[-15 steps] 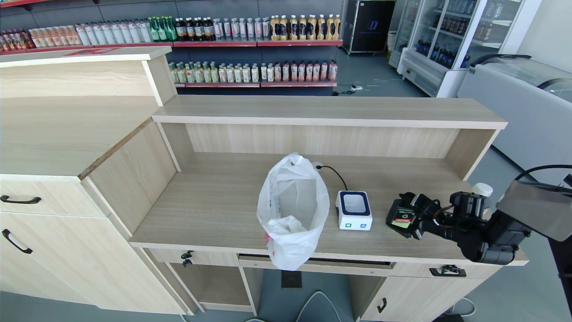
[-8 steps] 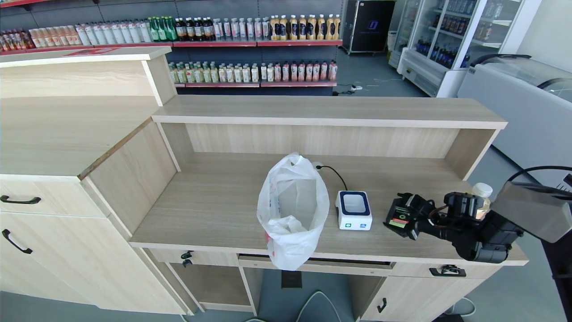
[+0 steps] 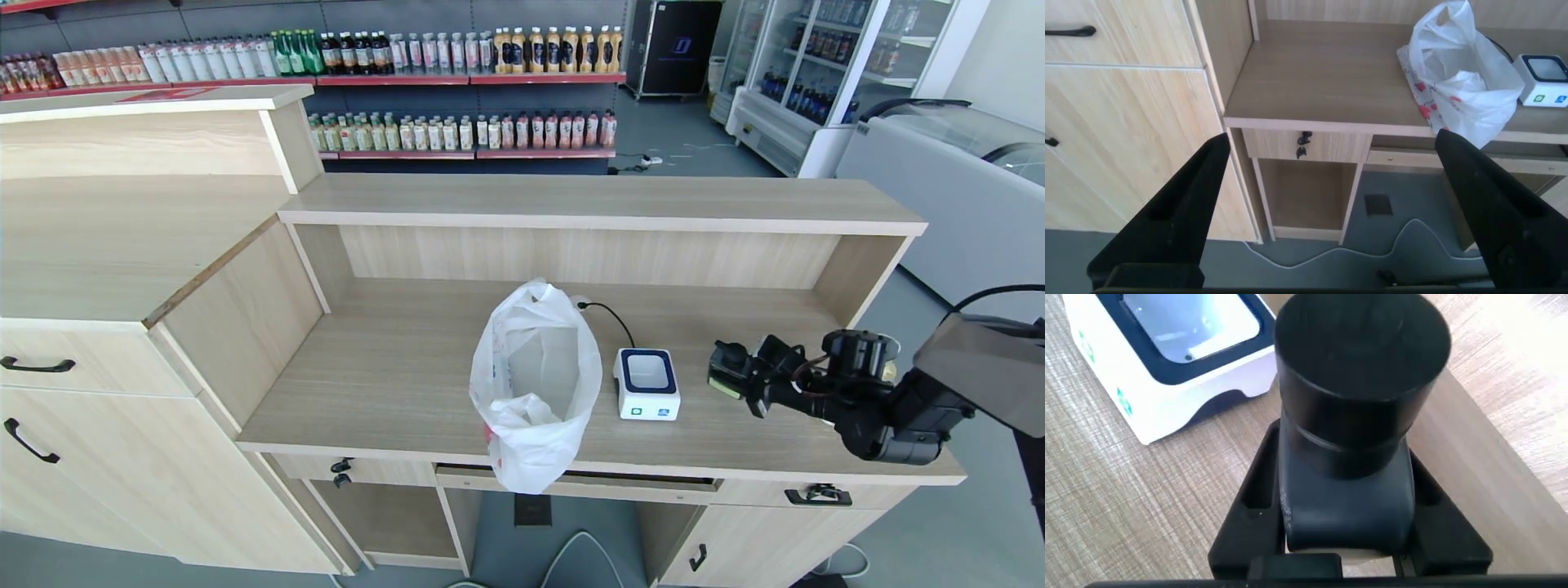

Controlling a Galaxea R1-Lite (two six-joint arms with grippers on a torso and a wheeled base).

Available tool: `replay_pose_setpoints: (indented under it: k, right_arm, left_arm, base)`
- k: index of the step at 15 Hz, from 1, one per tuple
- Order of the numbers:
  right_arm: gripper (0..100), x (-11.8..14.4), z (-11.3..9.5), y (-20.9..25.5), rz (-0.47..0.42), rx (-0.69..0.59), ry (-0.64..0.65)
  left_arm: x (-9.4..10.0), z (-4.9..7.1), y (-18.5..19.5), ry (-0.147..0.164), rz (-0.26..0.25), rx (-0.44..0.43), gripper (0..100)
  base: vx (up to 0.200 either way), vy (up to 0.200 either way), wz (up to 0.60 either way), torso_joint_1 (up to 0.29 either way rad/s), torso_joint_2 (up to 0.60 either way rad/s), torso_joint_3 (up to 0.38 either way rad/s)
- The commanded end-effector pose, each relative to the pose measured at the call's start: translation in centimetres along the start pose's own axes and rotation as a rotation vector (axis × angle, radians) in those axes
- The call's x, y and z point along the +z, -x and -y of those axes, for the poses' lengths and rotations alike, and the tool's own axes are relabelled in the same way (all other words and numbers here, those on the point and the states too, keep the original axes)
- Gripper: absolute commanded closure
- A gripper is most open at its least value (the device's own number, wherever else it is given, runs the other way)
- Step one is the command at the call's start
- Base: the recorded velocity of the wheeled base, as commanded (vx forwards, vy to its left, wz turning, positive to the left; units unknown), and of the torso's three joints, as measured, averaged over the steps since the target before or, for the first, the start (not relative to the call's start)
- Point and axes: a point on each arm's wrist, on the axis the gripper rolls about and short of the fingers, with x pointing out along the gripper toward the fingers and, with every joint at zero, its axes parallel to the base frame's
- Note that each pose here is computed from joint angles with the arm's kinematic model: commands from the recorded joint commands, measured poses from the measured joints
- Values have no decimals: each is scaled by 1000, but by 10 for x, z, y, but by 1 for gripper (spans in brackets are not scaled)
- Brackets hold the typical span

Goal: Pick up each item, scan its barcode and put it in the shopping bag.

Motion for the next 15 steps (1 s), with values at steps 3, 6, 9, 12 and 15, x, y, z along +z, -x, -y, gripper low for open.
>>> replay_pose_setpoints:
  k: [3, 6, 9, 12, 15]
  right_arm:
    - [100, 88, 31, 58, 55, -106, 117]
    - [100, 160, 19, 123, 92, -168, 399]
    - [100, 203, -16, 175, 125, -196, 656]
    - [100, 245, -43, 191, 237, -228, 1105]
    - [100, 286, -75, 179, 462, -308, 1606]
  left_arm:
    - [0, 0, 0, 1, 0, 0, 0]
    - [0, 0, 0, 1, 0, 0, 0]
    - [0, 0, 0, 1, 0, 0, 0]
    - [0, 0, 0, 1, 0, 0, 0]
    - [0, 0, 0, 1, 0, 0, 0]
  base:
    - [0, 0, 0, 0, 0, 0]
    - [0, 0, 0, 0, 0, 0]
    - [0, 0, 0, 0, 0, 0]
    - [0, 0, 0, 0, 0, 0]
    - [0, 0, 0, 0, 0, 0]
